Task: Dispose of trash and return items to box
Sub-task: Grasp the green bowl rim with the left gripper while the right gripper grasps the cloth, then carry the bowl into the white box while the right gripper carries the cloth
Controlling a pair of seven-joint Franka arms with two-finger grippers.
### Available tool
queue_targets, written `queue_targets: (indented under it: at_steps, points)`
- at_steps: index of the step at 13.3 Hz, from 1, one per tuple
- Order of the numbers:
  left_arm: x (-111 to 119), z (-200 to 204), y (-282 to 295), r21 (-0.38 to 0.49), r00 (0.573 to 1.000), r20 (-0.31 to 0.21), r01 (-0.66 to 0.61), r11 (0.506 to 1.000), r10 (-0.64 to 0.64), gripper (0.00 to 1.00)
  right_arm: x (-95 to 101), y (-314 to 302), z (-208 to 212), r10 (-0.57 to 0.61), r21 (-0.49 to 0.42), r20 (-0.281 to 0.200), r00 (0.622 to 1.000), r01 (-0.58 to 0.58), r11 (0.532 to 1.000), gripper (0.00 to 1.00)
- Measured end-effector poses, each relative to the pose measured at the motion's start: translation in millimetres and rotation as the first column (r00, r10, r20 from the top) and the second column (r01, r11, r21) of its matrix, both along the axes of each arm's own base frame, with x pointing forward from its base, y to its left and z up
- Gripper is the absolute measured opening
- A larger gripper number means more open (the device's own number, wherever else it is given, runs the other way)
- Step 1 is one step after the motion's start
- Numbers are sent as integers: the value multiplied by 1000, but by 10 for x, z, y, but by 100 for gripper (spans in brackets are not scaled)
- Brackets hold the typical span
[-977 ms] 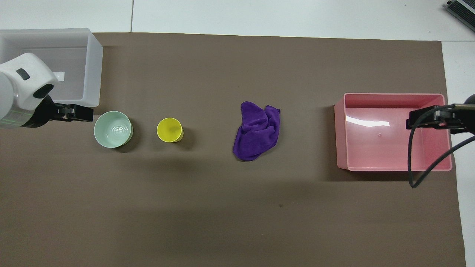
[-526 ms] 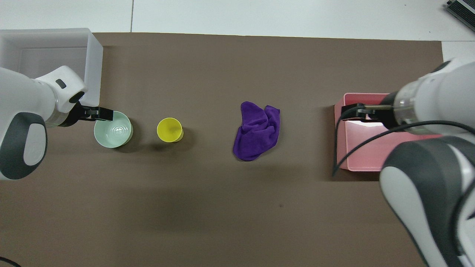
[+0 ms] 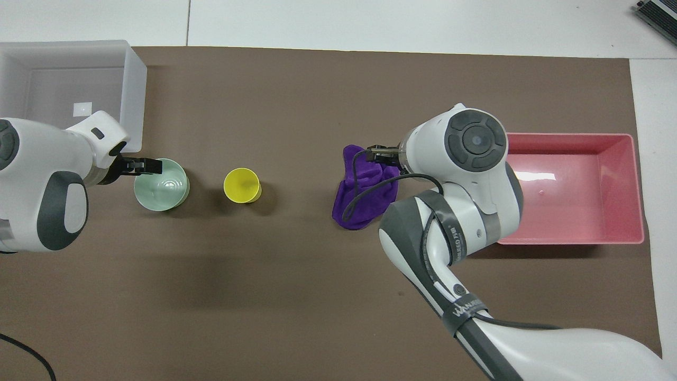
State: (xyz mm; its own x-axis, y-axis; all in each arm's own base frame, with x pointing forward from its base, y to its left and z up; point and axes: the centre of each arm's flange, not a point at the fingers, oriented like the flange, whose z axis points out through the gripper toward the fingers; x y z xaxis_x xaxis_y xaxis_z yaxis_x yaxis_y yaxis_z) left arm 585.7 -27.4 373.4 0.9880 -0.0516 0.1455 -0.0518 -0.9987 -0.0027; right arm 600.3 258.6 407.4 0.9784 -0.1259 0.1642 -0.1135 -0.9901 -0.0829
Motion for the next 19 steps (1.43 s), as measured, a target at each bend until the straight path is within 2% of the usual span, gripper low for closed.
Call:
queue_targets:
  at_steps: [5, 7, 8, 10, 12, 14, 16, 19]
  points:
    - [-113, -444, 87, -2, 1000, 2, -3, 1000, 3, 100, -1, 285, -775, 24, -3, -49, 999, -24, 1000, 100]
    - [-130, -470, 84, -4, 1000, -1, -13, 1000, 13, 78, -30, 268, -891, 22, -8, -61, 998, -23, 1000, 100]
    - [-129, -470, 84, -4, 1000, 0, -17, 1000, 17, 63, -49, 256, -947, 21, -3, -49, 999, -22, 1000, 90]
    - [-126, -465, 85, -5, 1000, 3, -19, 1000, 20, 32, -96, 234, -1052, -10, 5, -45, 999, 10, 1000, 63]
    - [-106, -405, 83, -7, 1000, 16, -21, 1000, 21, 7, -115, 249, -1067, -16, 6, -47, 999, 17, 1000, 35]
    - [-56, -200, 76, -8, 999, 26, -22, 1000, 22, 4, -141, 301, -1024, -8, 5, -50, 999, 8, 1000, 12]
    - [35, 98, 76, -7, 1000, 20, -22, 1000, 23, 3, -133, 304, -824, -7, 8, -47, 999, 8, 1000, 9]
    - [193, 621, 78, -8, 1000, 18, -25, 1000, 26, 3, -124, 159, -174, -27, 20, -27, 999, 27, 999, 9]
